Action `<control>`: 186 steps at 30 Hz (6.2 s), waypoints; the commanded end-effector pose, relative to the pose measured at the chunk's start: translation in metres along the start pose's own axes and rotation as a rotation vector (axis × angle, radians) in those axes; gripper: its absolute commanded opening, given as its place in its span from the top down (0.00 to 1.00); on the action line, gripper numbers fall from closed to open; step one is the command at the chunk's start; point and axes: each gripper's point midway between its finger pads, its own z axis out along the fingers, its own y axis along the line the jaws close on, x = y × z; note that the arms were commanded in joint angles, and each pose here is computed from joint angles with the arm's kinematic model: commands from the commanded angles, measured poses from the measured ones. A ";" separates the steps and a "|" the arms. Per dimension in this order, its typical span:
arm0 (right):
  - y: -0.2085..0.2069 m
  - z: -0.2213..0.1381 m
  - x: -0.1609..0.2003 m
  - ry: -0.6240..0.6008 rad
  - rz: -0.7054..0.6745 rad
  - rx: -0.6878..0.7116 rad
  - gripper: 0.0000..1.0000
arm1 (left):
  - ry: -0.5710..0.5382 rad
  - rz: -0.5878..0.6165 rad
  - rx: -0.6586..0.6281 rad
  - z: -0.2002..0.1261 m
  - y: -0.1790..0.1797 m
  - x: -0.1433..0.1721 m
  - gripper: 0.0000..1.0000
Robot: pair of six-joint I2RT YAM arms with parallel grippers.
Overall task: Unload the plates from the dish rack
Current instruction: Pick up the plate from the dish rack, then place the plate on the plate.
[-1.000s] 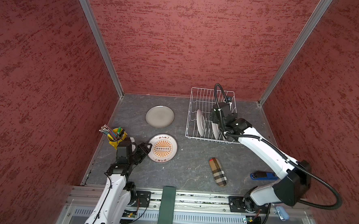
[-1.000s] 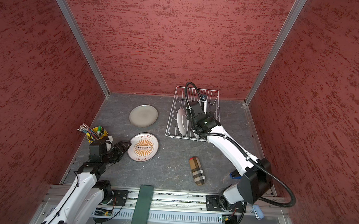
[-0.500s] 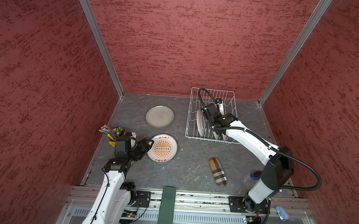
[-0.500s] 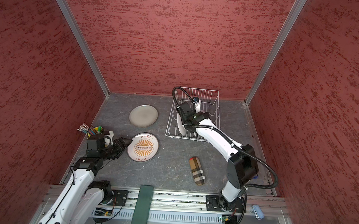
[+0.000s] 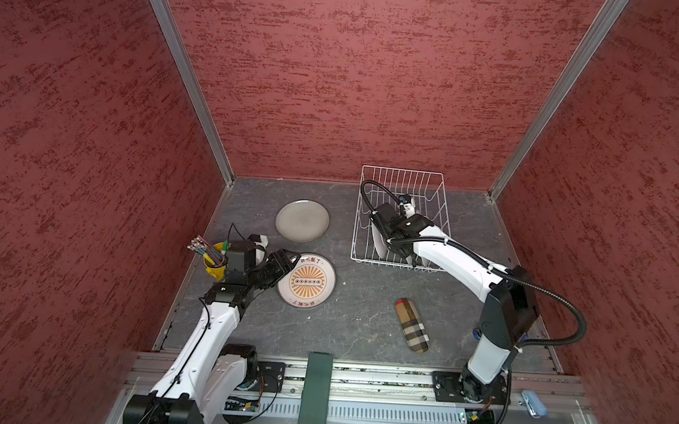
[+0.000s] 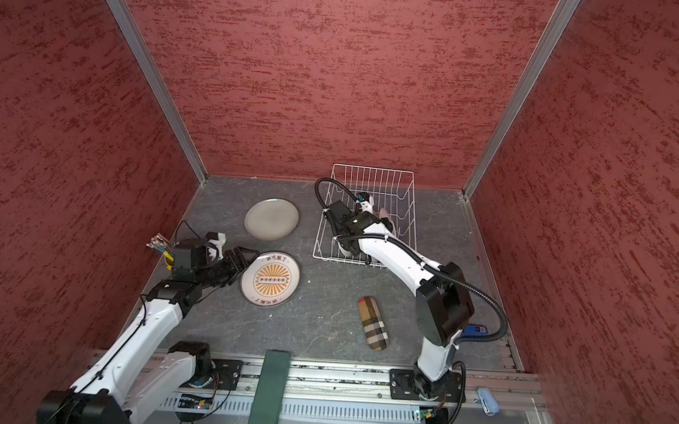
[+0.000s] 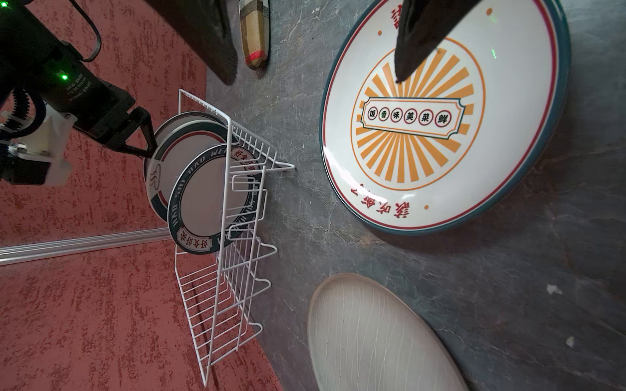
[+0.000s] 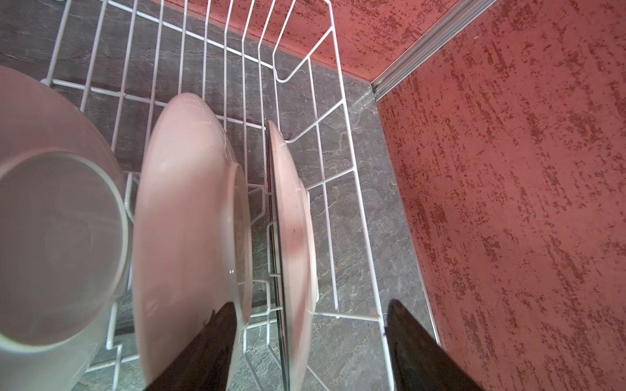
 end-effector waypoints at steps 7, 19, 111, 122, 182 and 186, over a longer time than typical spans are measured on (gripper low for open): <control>-0.010 -0.019 -0.014 -0.058 0.036 0.020 0.35 | -0.043 0.056 0.040 -0.003 -0.019 -0.015 0.26; 0.036 -0.041 -0.029 -0.104 0.010 -0.082 0.40 | -0.017 0.053 0.026 0.002 -0.010 -0.008 0.26; -0.001 -0.117 -0.113 -0.527 -0.055 0.295 1.00 | -0.035 0.143 0.099 0.039 -0.059 -0.015 0.26; -0.033 -0.148 -0.131 -0.599 0.085 0.230 1.00 | -0.022 0.154 0.218 0.046 -0.096 -0.015 0.26; 0.070 -0.179 -0.108 -0.243 0.559 -1.308 1.00 | -0.050 0.073 0.372 0.032 -0.103 -0.051 0.62; 0.083 -0.171 -0.103 -0.196 0.561 -1.346 1.00 | -0.060 0.070 0.368 0.030 -0.101 -0.052 0.68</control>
